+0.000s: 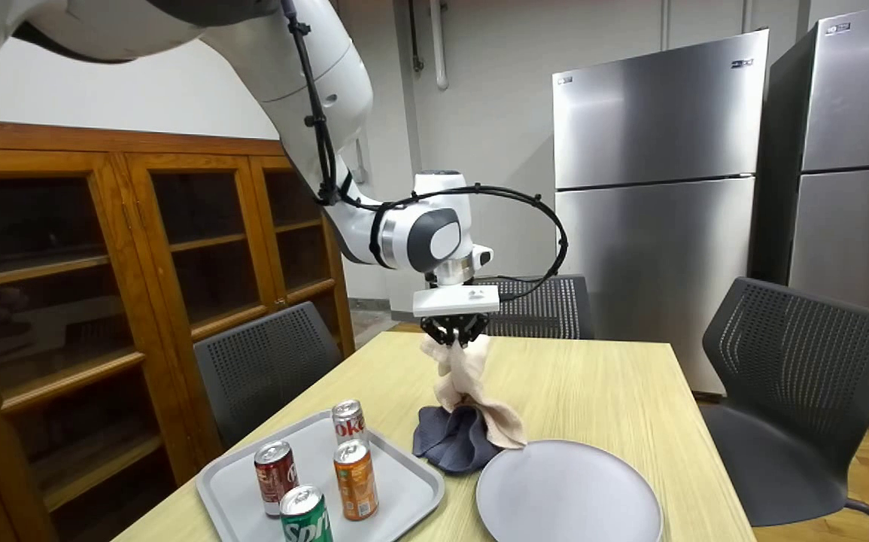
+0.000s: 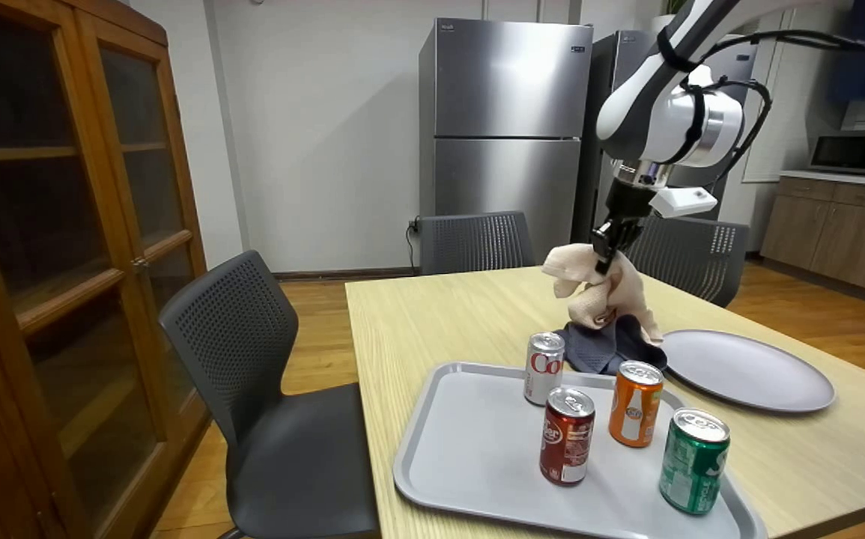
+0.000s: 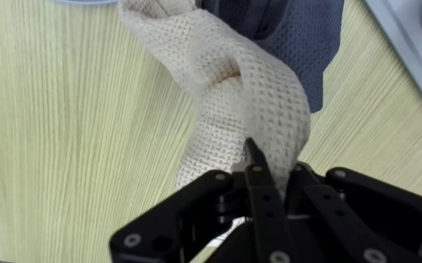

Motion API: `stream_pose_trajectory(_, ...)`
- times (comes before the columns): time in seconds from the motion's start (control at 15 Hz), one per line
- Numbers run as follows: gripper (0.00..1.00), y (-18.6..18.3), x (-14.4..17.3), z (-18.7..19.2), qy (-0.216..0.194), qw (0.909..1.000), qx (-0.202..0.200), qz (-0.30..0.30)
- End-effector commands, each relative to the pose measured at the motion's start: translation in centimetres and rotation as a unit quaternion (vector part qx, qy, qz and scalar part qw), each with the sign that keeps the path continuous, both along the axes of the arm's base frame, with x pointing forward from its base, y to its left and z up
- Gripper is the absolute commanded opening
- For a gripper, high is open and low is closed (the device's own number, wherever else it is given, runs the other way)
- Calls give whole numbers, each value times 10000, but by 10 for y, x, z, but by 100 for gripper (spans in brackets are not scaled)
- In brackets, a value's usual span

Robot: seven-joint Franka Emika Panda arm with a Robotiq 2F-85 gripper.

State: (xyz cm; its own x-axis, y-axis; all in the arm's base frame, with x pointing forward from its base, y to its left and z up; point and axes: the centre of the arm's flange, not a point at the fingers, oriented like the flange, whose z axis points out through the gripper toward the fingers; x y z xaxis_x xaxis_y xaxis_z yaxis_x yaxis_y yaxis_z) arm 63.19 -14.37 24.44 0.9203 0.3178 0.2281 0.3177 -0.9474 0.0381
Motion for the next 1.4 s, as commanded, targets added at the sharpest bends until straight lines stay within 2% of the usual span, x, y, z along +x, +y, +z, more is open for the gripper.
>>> stream_pose_trajectory(0.0, 2, 5, -33, -3, 328, 9985, -111, 434)
stream_pose_trajectory(0.2, 2, 5, -39, -19, 572, 9970, -161, 486)
stream_pose_trajectory(0.53, 2, 1, -30, -32, 787, 9951, -367, 479)
stream_pose_trajectory(0.8, 2, 12, -17, -37, 760, 9950, -534, 374)
stream_pose_trajectory(1.13, 2, 25, 2, -36, 681, 9959, -535, 257)
stream_pose_trajectory(1.2, 25, 25, 4, -36, 680, 9960, -524, 233)
stream_pose_trajectory(1.33, 39, 23, 7, -34, 707, 9959, -531, 199)
